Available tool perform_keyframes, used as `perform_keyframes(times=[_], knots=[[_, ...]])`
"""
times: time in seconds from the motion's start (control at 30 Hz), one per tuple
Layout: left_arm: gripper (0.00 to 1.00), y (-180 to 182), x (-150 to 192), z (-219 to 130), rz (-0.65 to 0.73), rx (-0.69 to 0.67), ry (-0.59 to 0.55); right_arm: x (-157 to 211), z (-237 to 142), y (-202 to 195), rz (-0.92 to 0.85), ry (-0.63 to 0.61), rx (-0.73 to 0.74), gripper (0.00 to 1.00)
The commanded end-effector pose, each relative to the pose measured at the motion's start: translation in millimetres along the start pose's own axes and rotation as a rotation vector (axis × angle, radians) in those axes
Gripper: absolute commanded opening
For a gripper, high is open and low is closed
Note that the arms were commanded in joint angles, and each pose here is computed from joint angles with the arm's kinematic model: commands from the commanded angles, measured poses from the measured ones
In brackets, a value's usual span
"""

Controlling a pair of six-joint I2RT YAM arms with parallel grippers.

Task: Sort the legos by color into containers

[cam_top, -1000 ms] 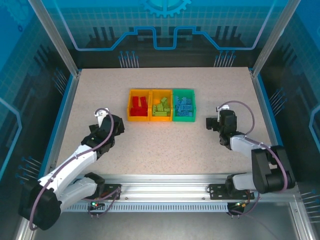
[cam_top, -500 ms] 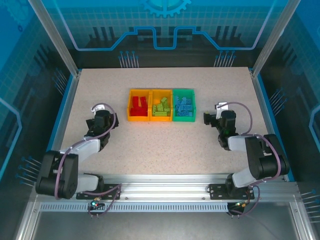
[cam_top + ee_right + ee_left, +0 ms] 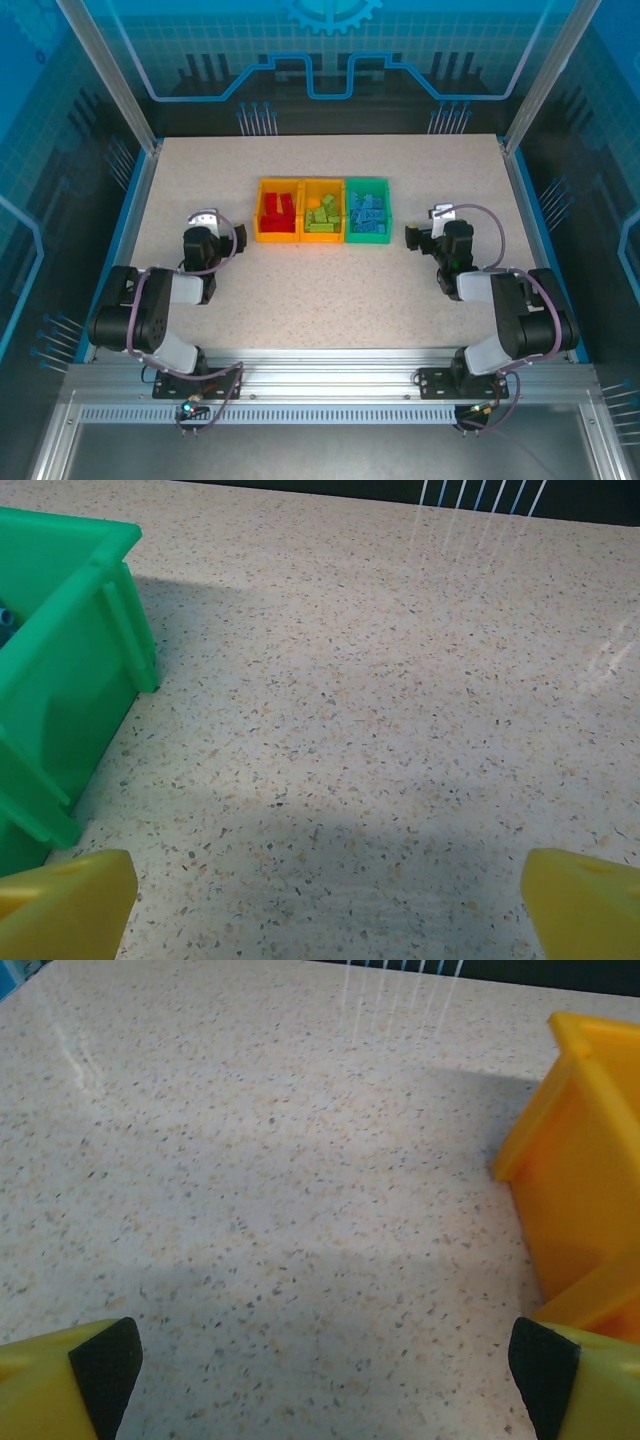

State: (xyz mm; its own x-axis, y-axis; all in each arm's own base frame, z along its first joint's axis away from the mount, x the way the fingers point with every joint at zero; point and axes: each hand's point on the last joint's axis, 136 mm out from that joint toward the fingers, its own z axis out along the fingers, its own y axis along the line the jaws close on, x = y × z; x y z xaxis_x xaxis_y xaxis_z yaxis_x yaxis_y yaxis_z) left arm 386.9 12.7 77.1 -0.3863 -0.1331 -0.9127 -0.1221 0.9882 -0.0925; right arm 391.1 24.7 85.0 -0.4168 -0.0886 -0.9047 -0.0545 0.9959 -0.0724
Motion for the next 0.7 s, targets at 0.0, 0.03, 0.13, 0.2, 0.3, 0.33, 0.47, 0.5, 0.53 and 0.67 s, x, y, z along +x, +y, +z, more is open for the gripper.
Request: perform_keyframes(times=[0.0,0.03,0.13,0.2,0.3,0.33,0.47,0.5,0.53,0.67], knots=[[0.99,-17.7,-17.4,2.4,0.045,0.083,-0.054,-10.3,1.2,-3.3,-0.002,-0.039,0.001,1.00],[0.99,-19.6,-16.5,2.5,0.048,0.094,-0.046,-10.3,1.2,-3.5,-0.002,-0.039,0.002,1.00],[0.99,-20.1,-16.7,2.3,0.049,0.096,-0.048,-10.0,1.2,-3.3,-0.003,-0.038,0.001,1.00],[0.99,-20.0,-16.9,2.3,0.049,0.096,-0.049,-10.0,1.2,-3.4,-0.003,-0.038,0.001,1.00],[0.99,-19.6,-17.5,2.4,0.049,0.094,-0.050,-10.4,1.2,-3.1,-0.003,-0.039,0.000,1.00],[0.99,-19.8,-16.6,2.3,0.049,0.096,-0.048,-10.1,1.3,-3.1,-0.002,-0.038,0.000,1.00],[0.99,-19.8,-16.4,2.3,0.048,0.095,-0.047,-10.0,1.6,-3.4,-0.003,-0.035,0.001,1.00],[0.99,-20.0,-16.9,2.2,0.049,0.096,-0.049,-10.6,1.5,-3.2,-0.004,-0.037,0.001,1.00],[0.99,-20.1,-16.7,2.5,0.048,0.096,-0.047,-10.6,1.5,-3.2,-0.004,-0.037,0.001,1.00],[0.99,-20.1,-16.7,2.3,0.048,0.096,-0.048,-9.9,1.1,-2.6,-0.005,-0.037,0.001,1.00]])
